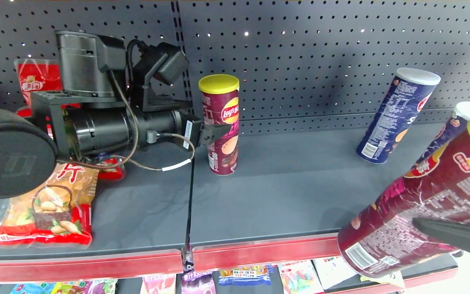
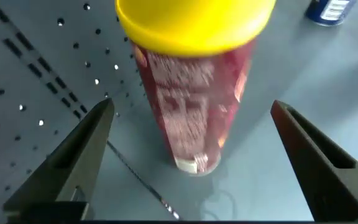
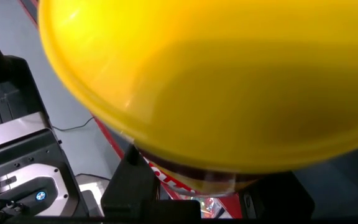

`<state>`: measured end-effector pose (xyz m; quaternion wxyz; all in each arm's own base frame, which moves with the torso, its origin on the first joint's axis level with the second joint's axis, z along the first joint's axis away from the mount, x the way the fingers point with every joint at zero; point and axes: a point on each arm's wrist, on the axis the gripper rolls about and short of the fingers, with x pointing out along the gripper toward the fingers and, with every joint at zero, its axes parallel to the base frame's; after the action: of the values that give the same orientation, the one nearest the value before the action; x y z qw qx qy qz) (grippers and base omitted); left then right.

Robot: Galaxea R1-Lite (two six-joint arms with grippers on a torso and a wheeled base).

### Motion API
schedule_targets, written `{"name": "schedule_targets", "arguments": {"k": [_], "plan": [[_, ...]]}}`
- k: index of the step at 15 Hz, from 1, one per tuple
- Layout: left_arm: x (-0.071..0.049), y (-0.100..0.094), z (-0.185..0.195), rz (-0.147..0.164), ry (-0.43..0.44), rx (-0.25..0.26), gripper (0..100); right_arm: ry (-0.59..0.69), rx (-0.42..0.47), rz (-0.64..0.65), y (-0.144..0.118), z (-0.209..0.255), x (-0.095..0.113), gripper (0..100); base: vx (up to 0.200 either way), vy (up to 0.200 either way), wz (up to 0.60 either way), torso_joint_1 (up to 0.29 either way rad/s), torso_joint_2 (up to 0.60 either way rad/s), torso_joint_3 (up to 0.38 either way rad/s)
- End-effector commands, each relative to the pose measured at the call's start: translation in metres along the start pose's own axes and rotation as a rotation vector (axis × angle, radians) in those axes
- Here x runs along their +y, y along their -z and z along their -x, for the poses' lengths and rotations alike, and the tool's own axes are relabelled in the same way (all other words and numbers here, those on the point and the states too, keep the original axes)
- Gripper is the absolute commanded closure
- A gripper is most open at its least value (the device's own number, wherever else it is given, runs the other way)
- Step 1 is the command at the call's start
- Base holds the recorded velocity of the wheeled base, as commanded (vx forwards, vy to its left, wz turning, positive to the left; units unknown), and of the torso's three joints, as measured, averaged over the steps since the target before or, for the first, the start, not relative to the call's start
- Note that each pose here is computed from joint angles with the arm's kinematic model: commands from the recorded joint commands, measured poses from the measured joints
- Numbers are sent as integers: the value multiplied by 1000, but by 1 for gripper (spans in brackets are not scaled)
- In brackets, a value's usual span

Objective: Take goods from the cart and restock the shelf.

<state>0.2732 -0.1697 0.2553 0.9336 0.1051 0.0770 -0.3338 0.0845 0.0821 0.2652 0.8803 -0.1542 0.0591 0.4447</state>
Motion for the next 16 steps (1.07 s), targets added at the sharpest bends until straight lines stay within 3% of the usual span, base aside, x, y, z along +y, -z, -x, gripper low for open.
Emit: {"name": "schedule_targets", "arguments": {"k": [1,11,12,16], "plan": [[1,0,-12,0,-1,-1,0,1,-3,0,0,1,0,100,0,0,0,0,0,0],[3,2,-31,-1,-24,5,0,13,5,-4,1,1,-2,100,0,0,0,0,0,0],[4,1,-34,-2,-24,-3,100,12,7,-4,1,0,-1,100,0,0,0,0,0,0],[-5,2,-34,-4,22,-10,100,13,11,-5,1,-1,-2,100,0,0,0,0,0,0]]}}
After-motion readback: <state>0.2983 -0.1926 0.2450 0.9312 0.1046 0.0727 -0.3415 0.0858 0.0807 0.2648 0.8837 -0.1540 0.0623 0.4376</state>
